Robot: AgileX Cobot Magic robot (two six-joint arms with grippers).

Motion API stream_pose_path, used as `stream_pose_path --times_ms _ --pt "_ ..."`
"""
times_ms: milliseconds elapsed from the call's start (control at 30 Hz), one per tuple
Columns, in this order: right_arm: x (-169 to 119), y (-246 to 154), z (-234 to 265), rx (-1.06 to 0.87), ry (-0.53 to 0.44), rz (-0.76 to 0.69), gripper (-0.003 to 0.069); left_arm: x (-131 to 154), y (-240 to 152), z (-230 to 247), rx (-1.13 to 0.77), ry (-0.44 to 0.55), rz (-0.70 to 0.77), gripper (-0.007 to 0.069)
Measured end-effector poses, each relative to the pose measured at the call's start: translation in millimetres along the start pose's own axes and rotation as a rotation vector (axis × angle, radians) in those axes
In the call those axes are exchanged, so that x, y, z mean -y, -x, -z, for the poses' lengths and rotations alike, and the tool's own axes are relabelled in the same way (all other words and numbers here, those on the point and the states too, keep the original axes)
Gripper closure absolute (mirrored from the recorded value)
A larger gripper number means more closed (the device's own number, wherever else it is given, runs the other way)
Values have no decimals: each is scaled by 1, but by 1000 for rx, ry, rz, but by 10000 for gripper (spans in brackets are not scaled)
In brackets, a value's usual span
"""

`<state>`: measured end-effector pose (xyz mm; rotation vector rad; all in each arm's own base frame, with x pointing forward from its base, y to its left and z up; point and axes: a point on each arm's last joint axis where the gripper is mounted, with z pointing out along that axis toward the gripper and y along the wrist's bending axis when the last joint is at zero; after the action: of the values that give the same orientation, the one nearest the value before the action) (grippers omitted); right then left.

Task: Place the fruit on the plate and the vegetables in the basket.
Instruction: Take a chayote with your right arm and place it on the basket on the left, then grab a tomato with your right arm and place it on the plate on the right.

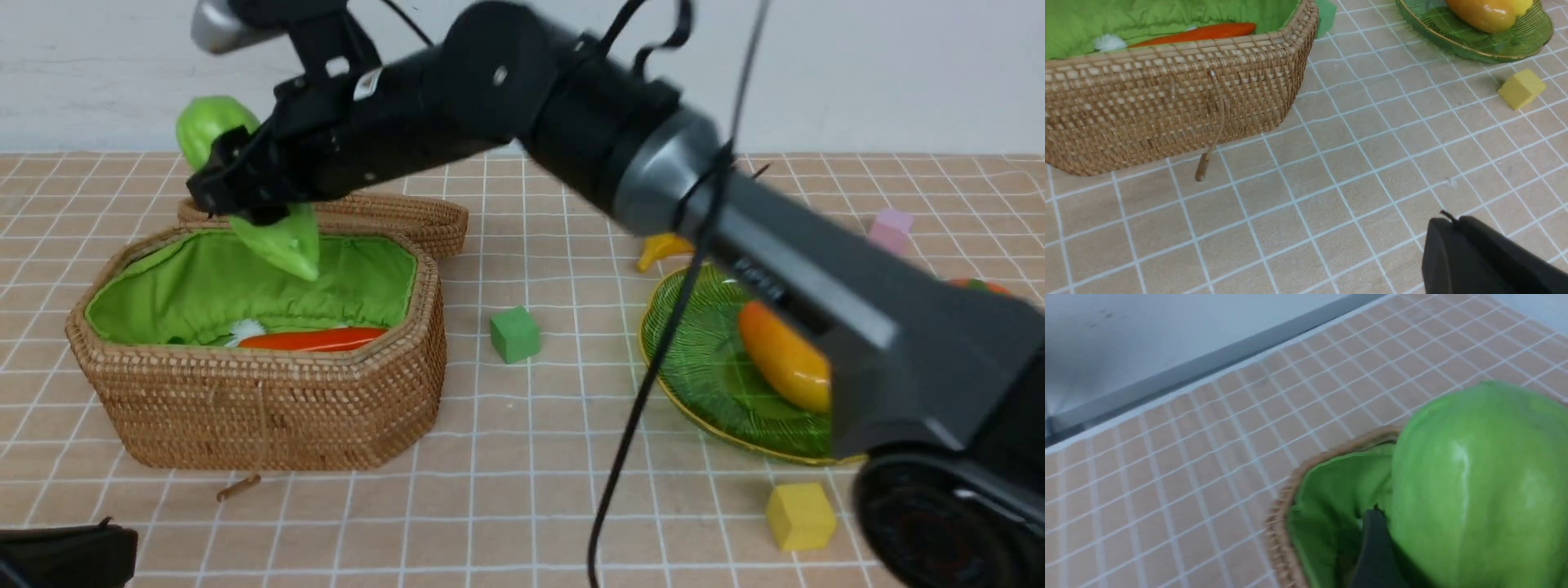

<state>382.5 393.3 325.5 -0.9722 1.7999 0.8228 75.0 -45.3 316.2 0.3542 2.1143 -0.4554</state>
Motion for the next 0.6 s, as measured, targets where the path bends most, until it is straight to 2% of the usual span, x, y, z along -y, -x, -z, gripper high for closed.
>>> stream_pose_path --times_ms 33,133,167,300,433,500,533,567,600 --pt "3 -5 -5 -7 -10 5 193 0 0 0 0 0 0 630" --pt "10 -23 -18 -65 -40 47 42 0 0 0 -1 1 -1 630" --pt "11 -25 -18 -84 -43 61 11 0 0 0 0 1 -1 630" --pt "9 -21 -8 -148 -45 108 -12 0 1 0 13 0 -1 630" --pt "8 -2 33 -274 -84 133 52 1 6 0 72 -11 1 630" --pt "18 16 76 -356 -186 127 156 3 12 1 137 -32 16 630" --pt "21 18 85 -383 -204 120 166 3 13 1 148 -35 19 630" --pt "40 28 121 -421 -317 88 260 5 18 2 197 -56 30 630" --pt "48 30 132 -432 -354 71 293 5 20 2 217 -65 35 630"
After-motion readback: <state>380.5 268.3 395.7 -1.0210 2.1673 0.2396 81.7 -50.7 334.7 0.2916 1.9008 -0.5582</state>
